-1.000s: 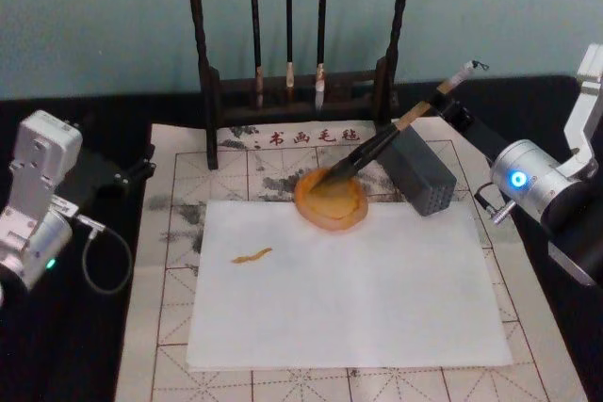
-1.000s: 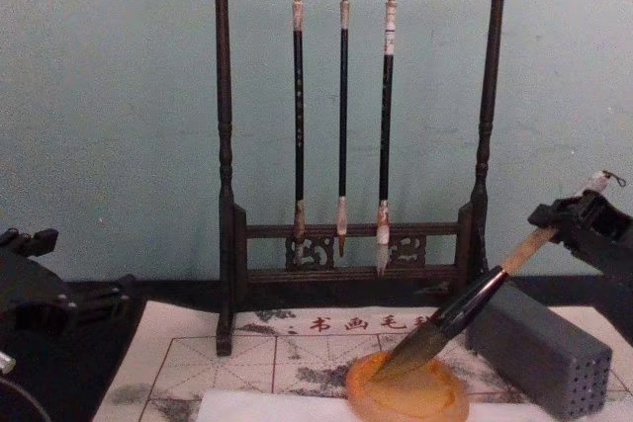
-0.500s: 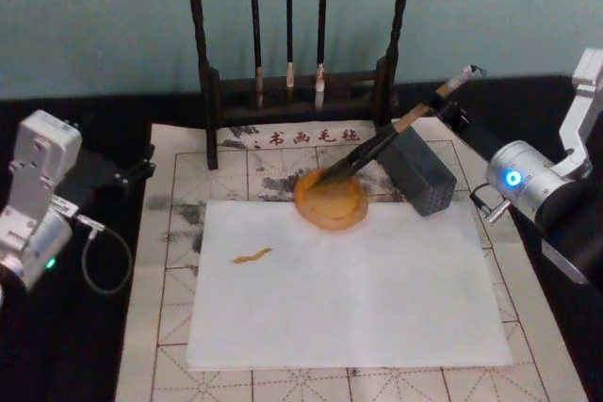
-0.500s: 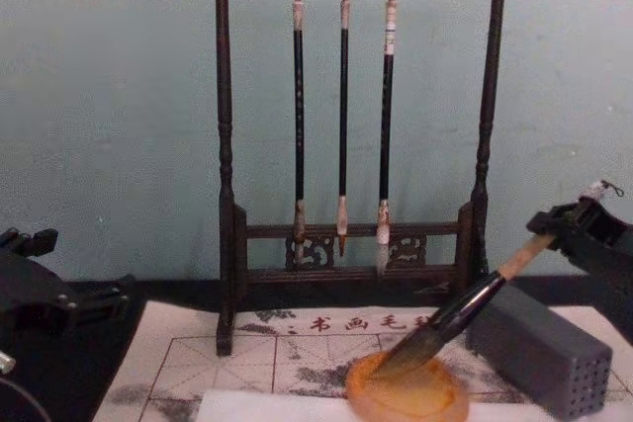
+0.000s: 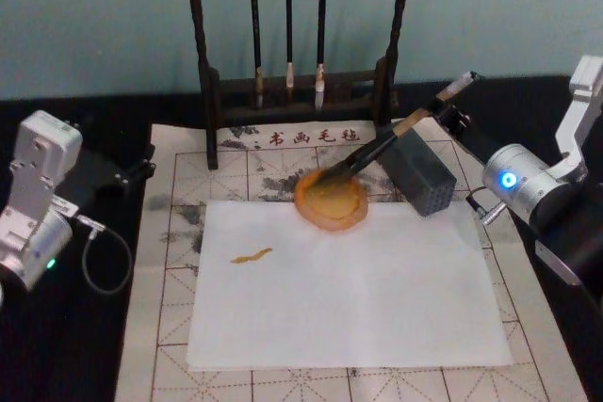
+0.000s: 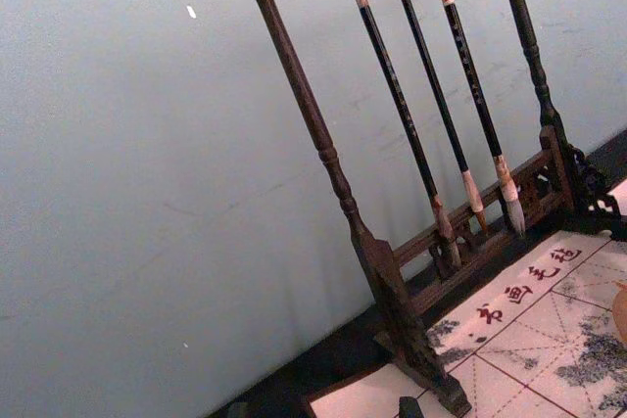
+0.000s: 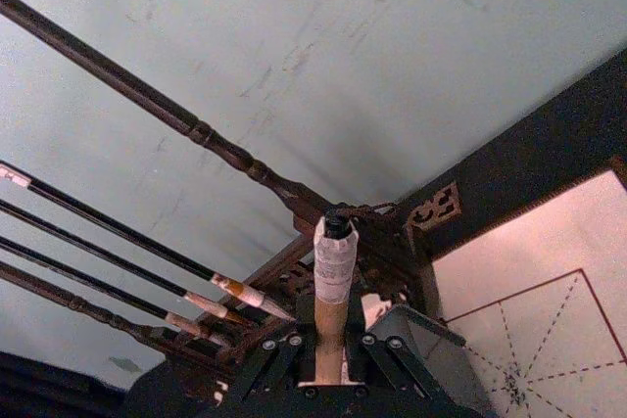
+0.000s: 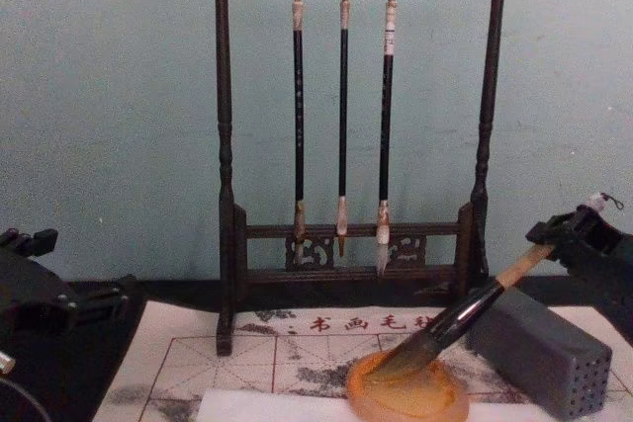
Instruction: Pick up the brush from the inkstone, write on the paper, then place the brush back to its original position.
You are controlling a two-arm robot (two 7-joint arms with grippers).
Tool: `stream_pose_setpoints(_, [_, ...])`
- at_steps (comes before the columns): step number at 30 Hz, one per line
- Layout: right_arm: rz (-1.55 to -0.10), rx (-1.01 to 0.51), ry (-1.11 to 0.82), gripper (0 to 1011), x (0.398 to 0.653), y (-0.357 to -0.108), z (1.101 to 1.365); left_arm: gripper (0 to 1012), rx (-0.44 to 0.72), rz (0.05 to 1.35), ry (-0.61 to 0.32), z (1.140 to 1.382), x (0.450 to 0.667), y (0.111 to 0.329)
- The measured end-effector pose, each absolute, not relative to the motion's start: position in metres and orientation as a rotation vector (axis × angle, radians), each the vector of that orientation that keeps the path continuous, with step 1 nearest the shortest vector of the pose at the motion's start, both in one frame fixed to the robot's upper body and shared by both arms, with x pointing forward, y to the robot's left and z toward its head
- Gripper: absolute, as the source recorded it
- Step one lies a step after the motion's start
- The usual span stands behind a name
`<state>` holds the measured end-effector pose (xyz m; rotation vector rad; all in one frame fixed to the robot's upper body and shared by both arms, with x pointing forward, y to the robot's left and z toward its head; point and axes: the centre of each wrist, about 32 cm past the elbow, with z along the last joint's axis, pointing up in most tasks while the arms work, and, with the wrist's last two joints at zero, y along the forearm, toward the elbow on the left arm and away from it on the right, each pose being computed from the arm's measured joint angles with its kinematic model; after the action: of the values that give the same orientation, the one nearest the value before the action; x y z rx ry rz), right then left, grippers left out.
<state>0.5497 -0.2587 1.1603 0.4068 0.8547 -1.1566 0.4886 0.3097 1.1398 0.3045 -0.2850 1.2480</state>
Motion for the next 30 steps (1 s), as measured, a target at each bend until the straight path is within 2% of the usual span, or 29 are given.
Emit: stream_pose_setpoints(30, [-1.179, 0.412, 0.882, 187, 0.5517, -0.2574, 1.1572, 1001, 0.304, 1.248, -0.285, 1.1398, 0.4886, 0.3097])
